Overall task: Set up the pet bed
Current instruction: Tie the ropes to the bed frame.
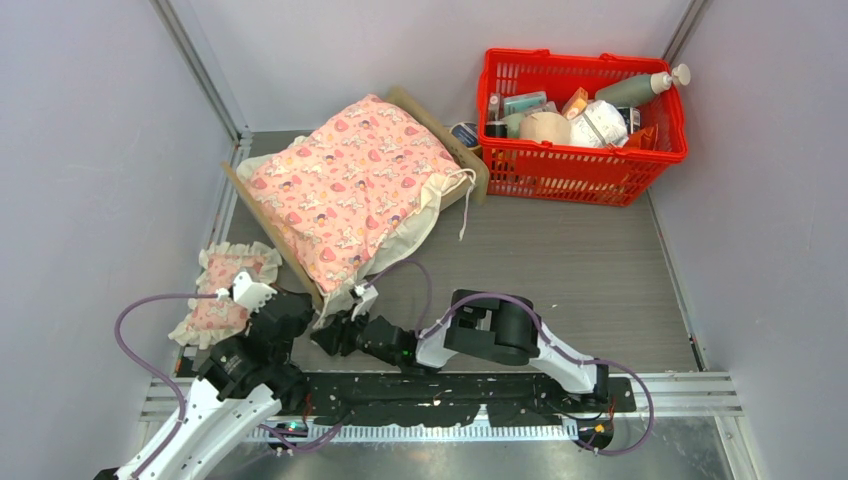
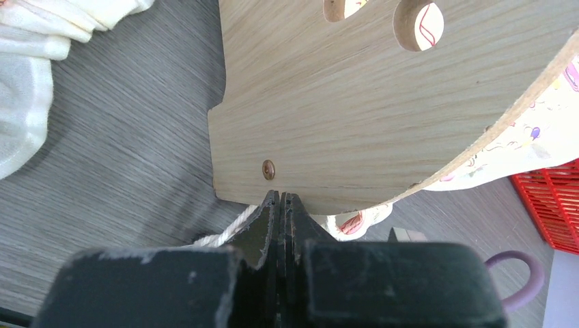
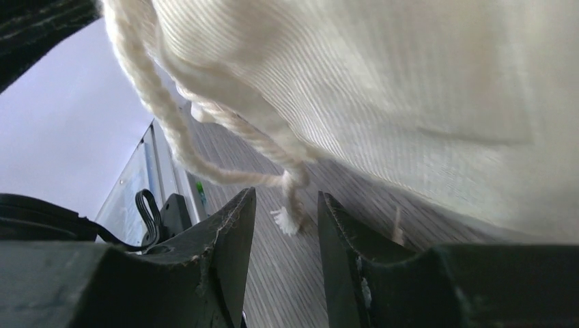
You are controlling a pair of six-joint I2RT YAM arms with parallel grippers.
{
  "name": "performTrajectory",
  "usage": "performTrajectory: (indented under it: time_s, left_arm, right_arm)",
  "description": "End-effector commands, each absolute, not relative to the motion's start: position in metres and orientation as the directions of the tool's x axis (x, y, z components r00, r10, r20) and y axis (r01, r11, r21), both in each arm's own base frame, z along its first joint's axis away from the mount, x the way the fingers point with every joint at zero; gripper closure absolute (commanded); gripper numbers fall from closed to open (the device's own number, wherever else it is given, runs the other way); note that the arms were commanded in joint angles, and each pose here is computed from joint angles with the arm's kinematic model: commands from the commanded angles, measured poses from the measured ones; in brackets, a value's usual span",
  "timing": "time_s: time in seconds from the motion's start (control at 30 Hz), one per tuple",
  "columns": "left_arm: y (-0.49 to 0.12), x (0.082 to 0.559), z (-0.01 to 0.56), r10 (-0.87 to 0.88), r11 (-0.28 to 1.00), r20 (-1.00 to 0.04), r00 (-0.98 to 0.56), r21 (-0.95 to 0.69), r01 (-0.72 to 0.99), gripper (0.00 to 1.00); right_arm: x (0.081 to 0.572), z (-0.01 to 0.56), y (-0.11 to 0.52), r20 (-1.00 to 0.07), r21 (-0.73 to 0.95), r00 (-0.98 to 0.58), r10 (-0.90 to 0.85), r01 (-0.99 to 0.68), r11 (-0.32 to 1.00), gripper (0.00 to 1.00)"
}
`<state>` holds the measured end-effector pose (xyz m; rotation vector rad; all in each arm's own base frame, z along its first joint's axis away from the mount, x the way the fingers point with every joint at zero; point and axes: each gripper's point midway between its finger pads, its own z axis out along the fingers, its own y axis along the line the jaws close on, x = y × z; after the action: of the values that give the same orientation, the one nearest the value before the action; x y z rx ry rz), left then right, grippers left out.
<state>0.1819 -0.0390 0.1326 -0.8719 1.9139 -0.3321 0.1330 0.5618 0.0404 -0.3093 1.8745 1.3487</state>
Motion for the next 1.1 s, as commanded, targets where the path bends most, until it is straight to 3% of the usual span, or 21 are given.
performTrajectory:
  time_s: [0.0,0.07,0.13,0.17,0.23,0.43,0.73,1.07]
  left_arm:
    - [-0.036,0.190,0.144,-0.728,0.665,-0.657,-0.196,-0.609,-0.432,1.00]
    - [-0.035,0.191,0.146,-0.730,0.662,-0.659,-0.183,-0.613,-0.432,1.00]
    - [-0.034,0.193,0.149,-0.724,0.666,-0.667,-0.175,-0.610,-0.429,1.00]
    - [-0.032,0.193,0.151,-0.714,0.674,-0.679,-0.169,-0.601,-0.429,1.00]
    - [-0.023,0.193,0.154,-0.681,0.694,-0.717,-0.153,-0.564,-0.447,1.00]
    - [0.007,0.196,0.178,-0.534,0.741,-0.839,-0.104,-0.406,-0.535,1.00]
    - [0.037,0.192,0.204,-0.367,0.751,-0.928,-0.064,-0.255,-0.608,1.00]
    - [0.048,0.174,0.199,-0.448,0.727,-0.894,0.000,-0.365,-0.581,1.00]
  right_arm:
    - [0.128,0.039,0.580,-0.689,0.715,-0.680,0.251,-0.583,0.385,0.55]
    - [0.128,0.040,0.585,-0.693,0.713,-0.675,0.253,-0.593,0.373,0.56]
    - [0.128,0.038,0.587,-0.695,0.710,-0.675,0.246,-0.594,0.378,0.64]
    - [0.129,0.037,0.587,-0.698,0.707,-0.674,0.243,-0.593,0.385,0.81]
    - [0.131,0.039,0.581,-0.702,0.703,-0.668,0.247,-0.592,0.395,0.93]
    - [0.133,0.042,0.543,-0.759,0.635,-0.617,0.209,-0.631,0.446,0.95]
    - [0.126,0.045,0.570,-0.765,0.634,-0.623,0.166,-0.680,0.369,0.95]
    - [0.122,0.056,0.585,-0.790,0.604,-0.599,0.132,-0.722,0.337,0.95]
